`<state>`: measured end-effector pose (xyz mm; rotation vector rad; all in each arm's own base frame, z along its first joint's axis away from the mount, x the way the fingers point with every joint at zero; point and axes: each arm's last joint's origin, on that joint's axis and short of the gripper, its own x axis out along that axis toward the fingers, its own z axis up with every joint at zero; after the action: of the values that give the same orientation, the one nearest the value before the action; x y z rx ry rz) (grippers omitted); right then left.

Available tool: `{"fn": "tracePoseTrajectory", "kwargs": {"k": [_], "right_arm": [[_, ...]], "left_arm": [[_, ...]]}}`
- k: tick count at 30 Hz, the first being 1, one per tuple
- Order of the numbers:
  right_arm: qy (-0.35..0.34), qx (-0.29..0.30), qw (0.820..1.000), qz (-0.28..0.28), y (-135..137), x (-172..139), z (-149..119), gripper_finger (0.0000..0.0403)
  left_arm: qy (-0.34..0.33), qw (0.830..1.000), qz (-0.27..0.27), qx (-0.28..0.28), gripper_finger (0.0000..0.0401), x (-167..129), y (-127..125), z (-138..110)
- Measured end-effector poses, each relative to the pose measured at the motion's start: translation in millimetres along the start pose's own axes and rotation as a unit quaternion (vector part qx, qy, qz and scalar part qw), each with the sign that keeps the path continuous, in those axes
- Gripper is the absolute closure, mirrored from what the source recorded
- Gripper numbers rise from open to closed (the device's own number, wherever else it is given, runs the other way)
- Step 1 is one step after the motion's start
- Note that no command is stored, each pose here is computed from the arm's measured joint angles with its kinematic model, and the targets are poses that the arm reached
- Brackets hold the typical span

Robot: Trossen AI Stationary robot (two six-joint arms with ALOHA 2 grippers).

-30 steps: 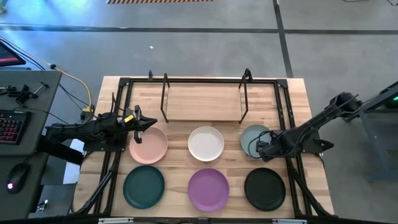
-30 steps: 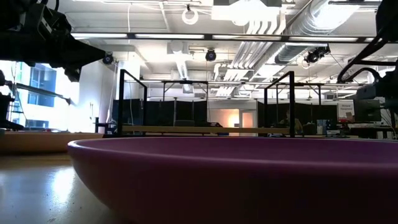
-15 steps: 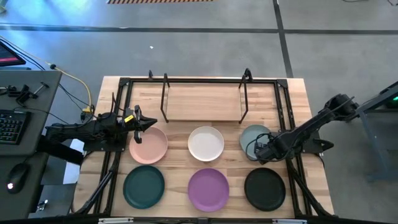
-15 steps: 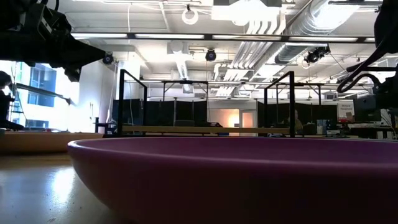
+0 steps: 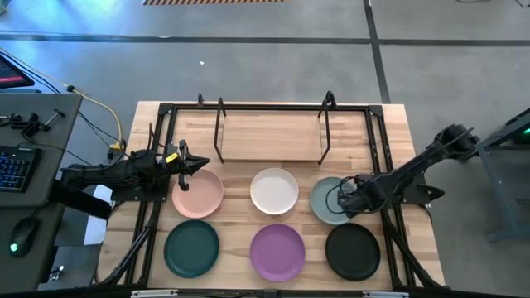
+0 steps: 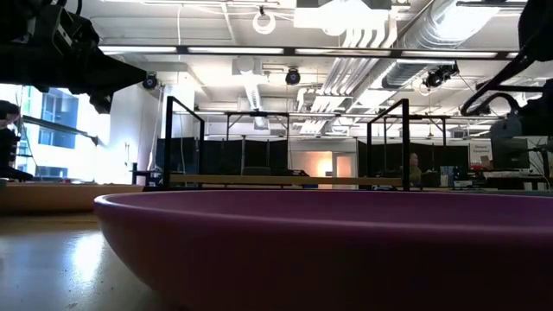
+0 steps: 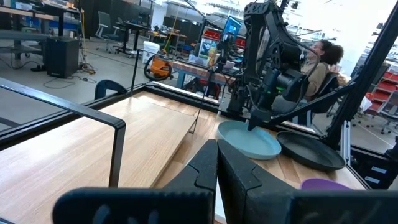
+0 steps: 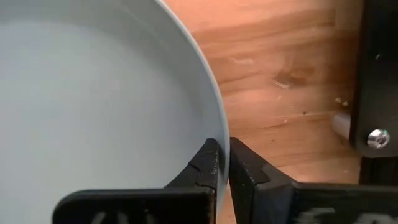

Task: Place and stack plates onto a shelf
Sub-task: Put the grey plate on the shelf

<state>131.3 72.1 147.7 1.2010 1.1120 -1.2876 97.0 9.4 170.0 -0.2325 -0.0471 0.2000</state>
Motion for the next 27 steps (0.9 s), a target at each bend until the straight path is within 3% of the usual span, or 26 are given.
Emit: {"fn": "tracePoseTrajectory", "kwargs": {"k": [7, 13, 20, 27], "right_arm": [[-0.003, -0.002, 0.996, 0.085, -6.3, -19.0, 9.1, 0.0402], [0.021, -0.055, 0.987, 0.152, -9.9, -33.6, 16.2, 0.0402], [0.042, -0.123, 0.964, 0.232, -1.7, -43.6, 15.1, 0.0403], [0.044, -0.141, 0.928, 0.342, 19.3, -55.8, 15.2, 0.0403]], "left_arm": [[0.000, 1.000, 0.000, 0.000, 0.0401, 0.0, 0.0, 0.0], [0.000, 1.000, 0.000, 0.000, 0.0401, 0.0, 0.0, 0.1], [0.000, 1.000, 0.000, 0.000, 0.0401, 0.0, 0.0, 0.1], [0.000, 1.000, 0.000, 0.000, 0.0401, 0.0, 0.0, 0.0]]}}
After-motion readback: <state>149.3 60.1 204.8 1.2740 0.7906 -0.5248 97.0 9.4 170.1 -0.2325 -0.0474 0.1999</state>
